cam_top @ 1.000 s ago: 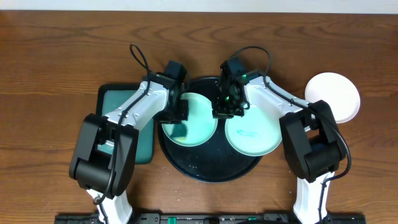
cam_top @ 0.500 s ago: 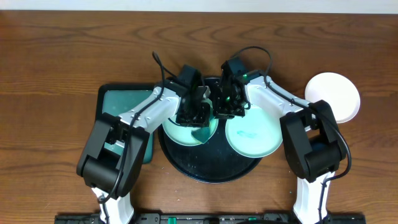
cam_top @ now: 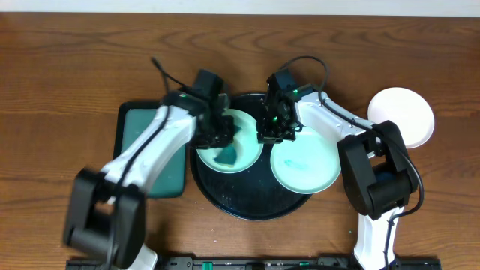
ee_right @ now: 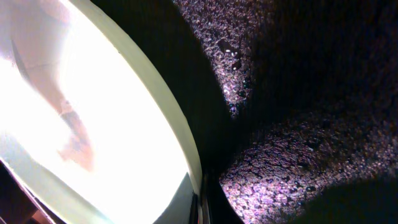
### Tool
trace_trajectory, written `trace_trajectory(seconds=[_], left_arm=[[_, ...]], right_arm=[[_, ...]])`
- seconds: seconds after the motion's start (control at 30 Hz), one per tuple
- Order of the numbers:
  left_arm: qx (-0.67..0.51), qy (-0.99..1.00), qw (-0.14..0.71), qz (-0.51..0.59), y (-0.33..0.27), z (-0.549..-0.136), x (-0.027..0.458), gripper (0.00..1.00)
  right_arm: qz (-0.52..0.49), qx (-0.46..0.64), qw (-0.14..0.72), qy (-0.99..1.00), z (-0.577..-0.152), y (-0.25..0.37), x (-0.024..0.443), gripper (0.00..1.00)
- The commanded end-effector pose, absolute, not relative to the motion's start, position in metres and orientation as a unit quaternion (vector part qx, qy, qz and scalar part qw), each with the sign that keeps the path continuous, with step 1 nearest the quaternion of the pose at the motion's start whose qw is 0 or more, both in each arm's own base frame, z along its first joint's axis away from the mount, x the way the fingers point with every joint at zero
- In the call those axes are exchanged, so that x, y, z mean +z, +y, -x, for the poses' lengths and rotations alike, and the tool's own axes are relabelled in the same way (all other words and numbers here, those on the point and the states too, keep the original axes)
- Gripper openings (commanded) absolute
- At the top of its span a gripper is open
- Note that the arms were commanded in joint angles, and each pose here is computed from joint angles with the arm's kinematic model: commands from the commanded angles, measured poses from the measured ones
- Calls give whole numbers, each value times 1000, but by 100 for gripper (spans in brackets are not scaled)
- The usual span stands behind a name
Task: Clean dirty plates on tray and stack at the side
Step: 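Return the sponge to the water tray with the left gripper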
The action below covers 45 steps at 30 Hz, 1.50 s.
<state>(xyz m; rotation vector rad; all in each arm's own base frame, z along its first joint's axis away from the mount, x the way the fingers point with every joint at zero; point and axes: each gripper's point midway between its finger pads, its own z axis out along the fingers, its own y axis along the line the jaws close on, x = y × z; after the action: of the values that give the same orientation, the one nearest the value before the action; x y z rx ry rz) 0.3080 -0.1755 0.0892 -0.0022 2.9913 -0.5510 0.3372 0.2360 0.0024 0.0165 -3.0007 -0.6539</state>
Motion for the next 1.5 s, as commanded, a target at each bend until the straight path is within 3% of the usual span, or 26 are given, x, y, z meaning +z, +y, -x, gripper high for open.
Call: trace_trajectory(seconds=[0.0,0.17,0.47,0.73,0.9,0.97,1.07,1.23,1.47], left_arm=[[-110,986,115,46,-134,-322,116,7],[-40,985,133,102,-78,-324,125,7],[4,977,94,190,2,-333,94,7],[15,978,27,207,14,-330,48,7],[14,978,27,207,14,-332,44,7],[14,978,27,206,14,-332,45,16],[-2,978,22,206,8,-331,45,46],[-22,978,26,205,1,-332,49,55],[-43,974,117,191,-7,-339,109,55]], right_arm=[[1,-188,50,-981,-331,227,-16,1],[1,-188,50,-981,-331,227,-16,1],[1,-188,50,-981,-331,227,-16,1],[0,-189,49,-981,-332,227,-16,1],[0,-189,49,-981,-331,227,-16,1],[0,-189,49,-981,-332,227,-16,1],[0,-189,49,-981,-332,227,-16,1],[0,-189,49,-981,-332,227,-16,1],[0,-190,48,-981,-332,228,-15,1]])
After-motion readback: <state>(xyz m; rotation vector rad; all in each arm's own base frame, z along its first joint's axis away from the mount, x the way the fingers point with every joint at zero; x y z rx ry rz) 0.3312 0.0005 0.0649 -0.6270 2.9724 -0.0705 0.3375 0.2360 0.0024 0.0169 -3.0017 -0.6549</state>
